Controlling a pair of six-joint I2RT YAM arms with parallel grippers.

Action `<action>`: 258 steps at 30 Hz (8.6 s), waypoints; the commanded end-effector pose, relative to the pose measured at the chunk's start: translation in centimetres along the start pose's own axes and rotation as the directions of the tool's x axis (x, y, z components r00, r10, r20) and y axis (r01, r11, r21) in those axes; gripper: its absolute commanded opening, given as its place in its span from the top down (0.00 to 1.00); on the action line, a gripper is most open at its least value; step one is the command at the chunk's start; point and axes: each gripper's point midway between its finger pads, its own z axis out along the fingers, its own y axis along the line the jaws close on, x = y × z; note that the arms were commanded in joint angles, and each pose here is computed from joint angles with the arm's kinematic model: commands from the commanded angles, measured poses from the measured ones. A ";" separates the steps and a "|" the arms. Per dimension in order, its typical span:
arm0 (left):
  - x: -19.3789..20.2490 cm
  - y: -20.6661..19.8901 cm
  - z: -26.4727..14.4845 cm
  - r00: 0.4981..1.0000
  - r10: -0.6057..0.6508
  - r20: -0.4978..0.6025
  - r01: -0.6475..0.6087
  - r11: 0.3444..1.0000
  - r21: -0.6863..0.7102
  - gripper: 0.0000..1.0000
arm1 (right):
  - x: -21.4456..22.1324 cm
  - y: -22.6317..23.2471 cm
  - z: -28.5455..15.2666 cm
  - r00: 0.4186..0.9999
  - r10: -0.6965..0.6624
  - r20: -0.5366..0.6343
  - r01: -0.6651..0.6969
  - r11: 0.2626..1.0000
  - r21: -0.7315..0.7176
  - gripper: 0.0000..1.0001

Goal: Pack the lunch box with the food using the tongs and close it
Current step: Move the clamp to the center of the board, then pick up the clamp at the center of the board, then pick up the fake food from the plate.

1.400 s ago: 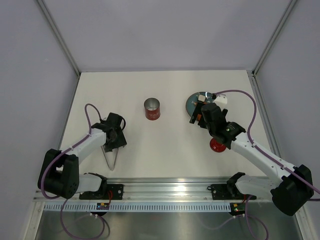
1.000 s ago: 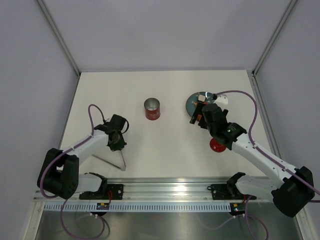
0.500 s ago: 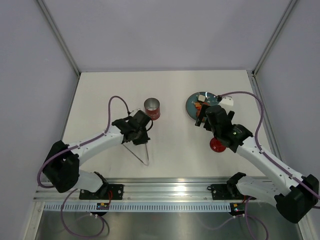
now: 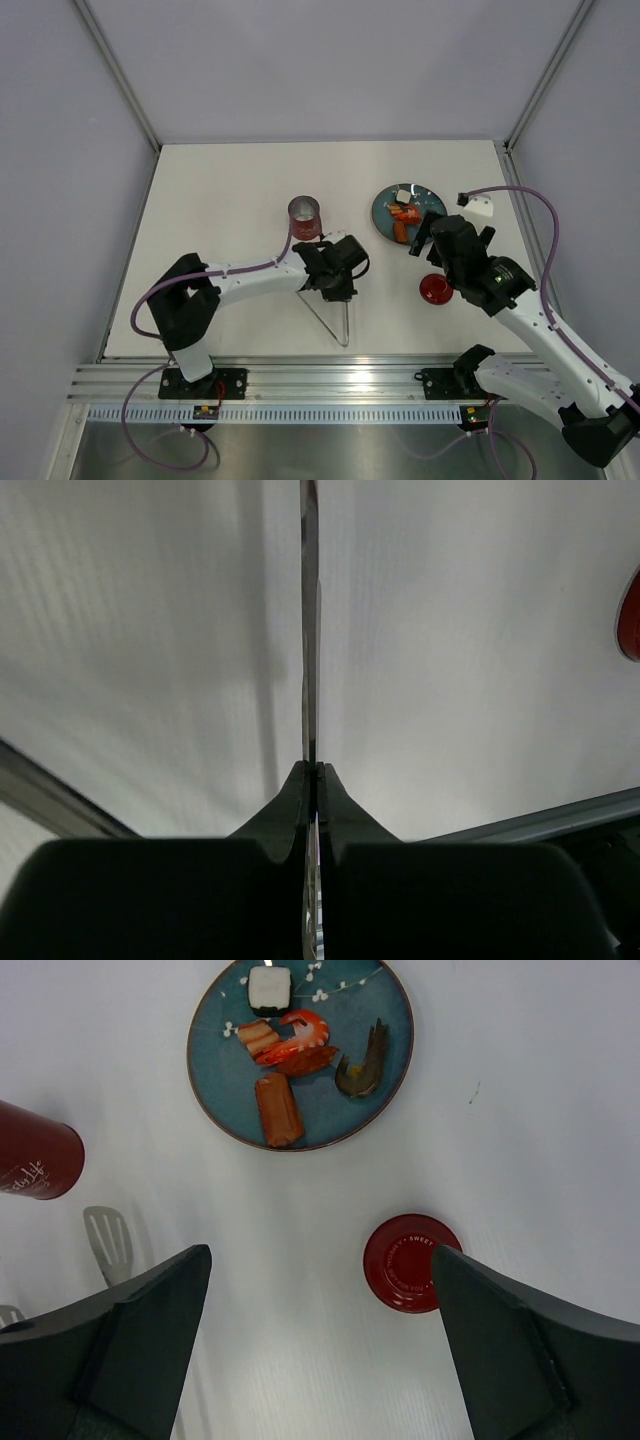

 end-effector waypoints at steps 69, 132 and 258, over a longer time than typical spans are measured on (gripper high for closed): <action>-13.5 11.8 -15.0 0.878 -0.009 0.479 -0.005 1.000 0.027 0.18 | 20.2 11.4 3.7 0.842 -0.450 -0.298 0.289 0.842 -0.455 0.01; -13.7 12.7 -16.8 0.852 0.002 0.524 -0.004 1.000 0.002 0.17 | 19.1 14.0 1.8 0.826 -0.505 -0.251 0.366 0.818 -0.444 0.88; -15.5 16.5 -14.6 0.885 0.170 0.433 -0.033 0.951 -0.306 0.14 | 4.2 2.9 8.1 0.805 -0.215 -0.553 0.189 0.976 -0.103 0.50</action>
